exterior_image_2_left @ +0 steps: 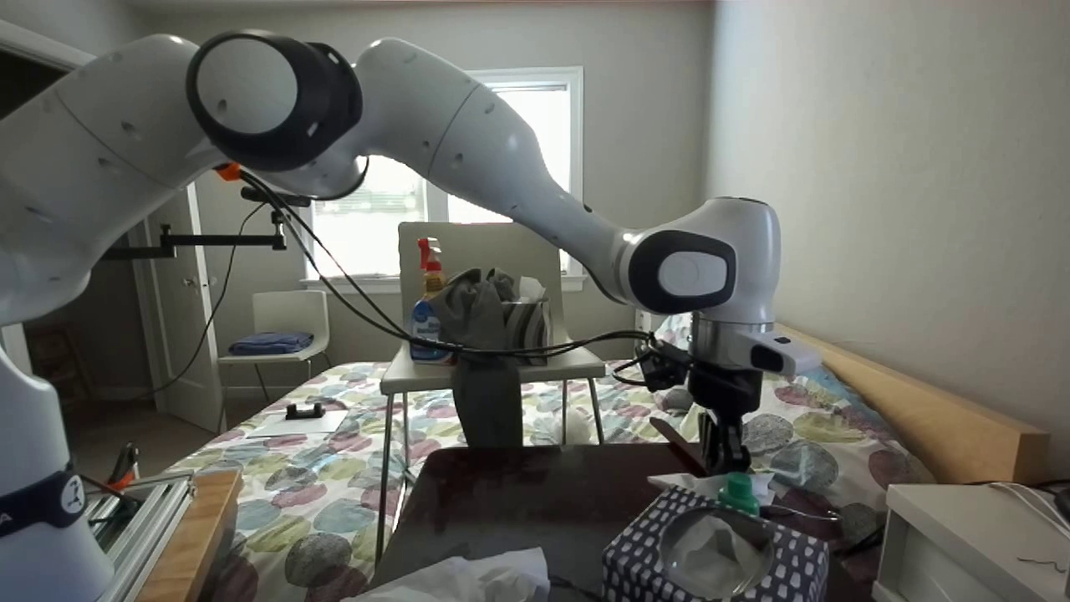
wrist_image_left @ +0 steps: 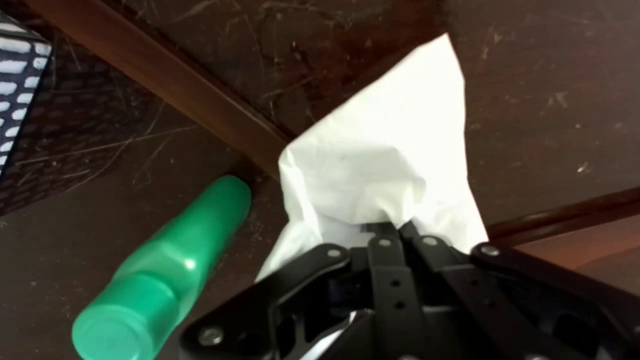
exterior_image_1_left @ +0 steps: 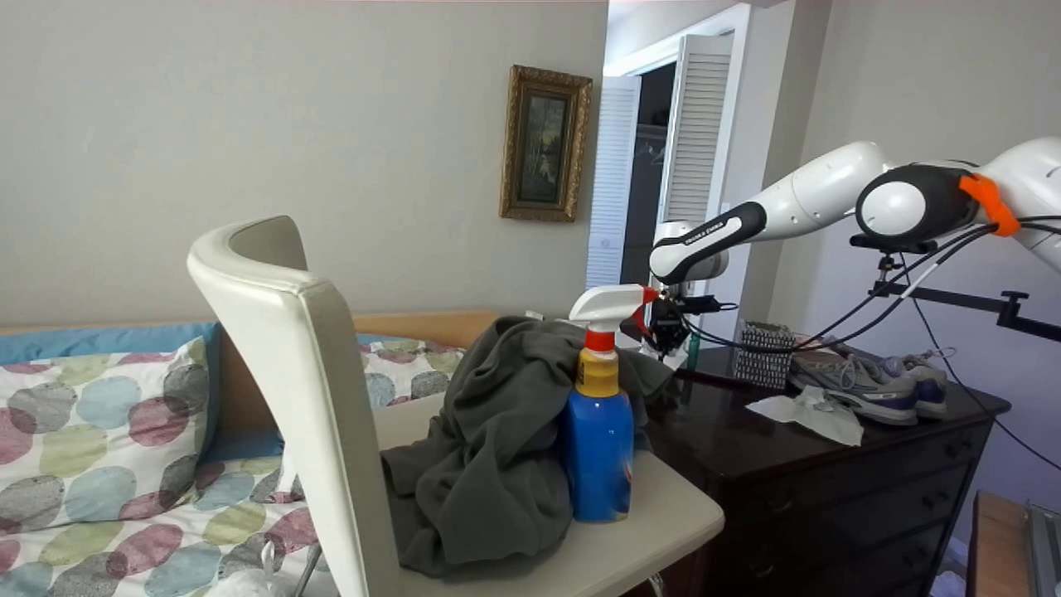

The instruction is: Use the tissue to wipe the coat hanger

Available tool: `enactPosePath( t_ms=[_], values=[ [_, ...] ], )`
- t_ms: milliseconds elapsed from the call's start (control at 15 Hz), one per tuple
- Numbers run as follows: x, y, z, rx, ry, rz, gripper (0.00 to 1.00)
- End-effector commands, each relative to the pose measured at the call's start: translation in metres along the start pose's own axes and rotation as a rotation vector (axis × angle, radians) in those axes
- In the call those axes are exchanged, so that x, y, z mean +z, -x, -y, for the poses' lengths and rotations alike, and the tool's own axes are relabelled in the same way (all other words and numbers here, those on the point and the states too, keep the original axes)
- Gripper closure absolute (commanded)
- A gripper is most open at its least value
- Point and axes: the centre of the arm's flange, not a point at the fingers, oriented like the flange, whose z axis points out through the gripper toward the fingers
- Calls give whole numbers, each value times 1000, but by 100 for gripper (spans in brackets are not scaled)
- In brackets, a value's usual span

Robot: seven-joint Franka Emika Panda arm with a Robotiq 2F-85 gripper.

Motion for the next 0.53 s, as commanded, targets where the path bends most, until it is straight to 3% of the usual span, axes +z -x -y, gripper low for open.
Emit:
enactPosePath(
  t_ms=[0, 467],
  values=[
    [8, 16, -15, 14, -19, 6, 99],
    [-57, -27, 22, 148, -145, -181, 99]
  ],
)
